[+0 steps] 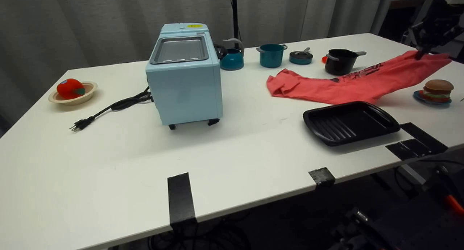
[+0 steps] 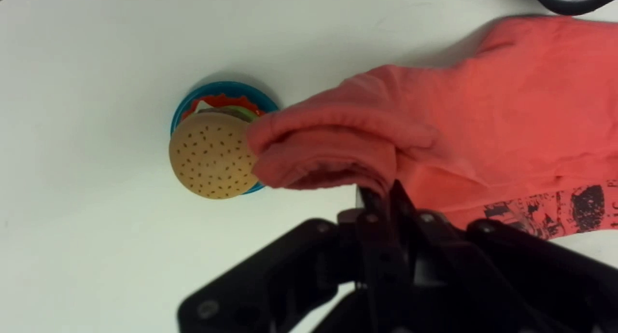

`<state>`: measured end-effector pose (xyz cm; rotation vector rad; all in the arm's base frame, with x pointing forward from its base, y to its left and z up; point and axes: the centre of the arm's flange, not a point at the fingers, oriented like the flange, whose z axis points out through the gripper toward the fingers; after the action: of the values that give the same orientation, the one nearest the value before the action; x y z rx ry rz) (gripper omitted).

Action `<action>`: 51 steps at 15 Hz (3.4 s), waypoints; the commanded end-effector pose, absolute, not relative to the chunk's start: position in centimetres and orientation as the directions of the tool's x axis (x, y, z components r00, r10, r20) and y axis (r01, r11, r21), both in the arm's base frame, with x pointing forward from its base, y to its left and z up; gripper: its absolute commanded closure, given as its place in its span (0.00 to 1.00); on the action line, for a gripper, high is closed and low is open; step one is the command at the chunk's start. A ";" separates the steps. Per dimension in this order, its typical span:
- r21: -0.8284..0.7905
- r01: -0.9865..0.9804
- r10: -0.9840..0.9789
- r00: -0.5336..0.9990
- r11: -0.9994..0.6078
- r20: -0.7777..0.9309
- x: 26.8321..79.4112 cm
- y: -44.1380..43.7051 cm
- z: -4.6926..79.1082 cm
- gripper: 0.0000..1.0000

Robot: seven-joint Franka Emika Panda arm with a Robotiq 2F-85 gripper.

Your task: Fold the orange shirt once

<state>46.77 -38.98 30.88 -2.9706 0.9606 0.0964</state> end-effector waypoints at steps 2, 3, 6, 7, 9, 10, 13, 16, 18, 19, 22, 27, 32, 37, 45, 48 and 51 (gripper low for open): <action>-0.040 -0.567 -0.566 0.823 -0.822 -0.049 49.0 -37.5 34.0 0.98; -0.046 -0.558 -0.556 0.830 -0.829 -0.041 50.0 -36.6 34.6 0.98; -0.058 -0.514 -0.514 0.858 -0.856 -0.021 53.6 -33.2 35.9 0.98; -0.060 -0.497 -0.497 0.868 -0.866 -0.011 54.7 -31.7 36.3 0.98; -0.069 -0.466 -0.467 0.884 -0.882 0.003 56.7 -28.7 36.8 0.98; -0.074 -0.453 -0.455 0.891 -0.888 0.008 57.5 -27.3 37.0 0.98; -0.093 -0.414 -0.418 0.908 -0.905 0.024 59.5 -22.5 36.9 0.98; -0.127 -0.390 -0.398 0.916 -0.912 0.042 61.2 -18.3 36.7 0.98; -0.149 -0.373 -0.385 0.921 -0.916 0.064 62.4 -15.7 36.4 0.98; -0.156 -0.368 -0.383 0.921 -0.917 0.077 63.1 -14.5 36.2 0.98; -0.174 -0.344 -0.367 0.922 -0.923 0.122 64.4 -11.5 35.8 0.98; -0.178 -0.317 -0.347 0.921 -0.932 0.175 65.5 -9.3 35.7 0.50; -0.172 -0.298 -0.332 0.916 -0.939 0.225 64.5 -8.7 35.9 0.13; -0.171 -0.294 -0.328 0.915 -0.940 0.235 62.7 -9.0 36.1 0.00; -0.152 -0.280 -0.308 0.927 -0.948 0.215 57.2 -11.4 36.4 0.00; -0.138 -0.261 -0.286 0.933 -0.955 0.218 54.6 -13.4 37.0 0.00; -0.121 -0.240 -0.262 0.938 -0.963 0.228 52.2 -15.6 38.3 0.00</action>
<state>55.97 -13.76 36.46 -2.9942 0.4383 -0.3197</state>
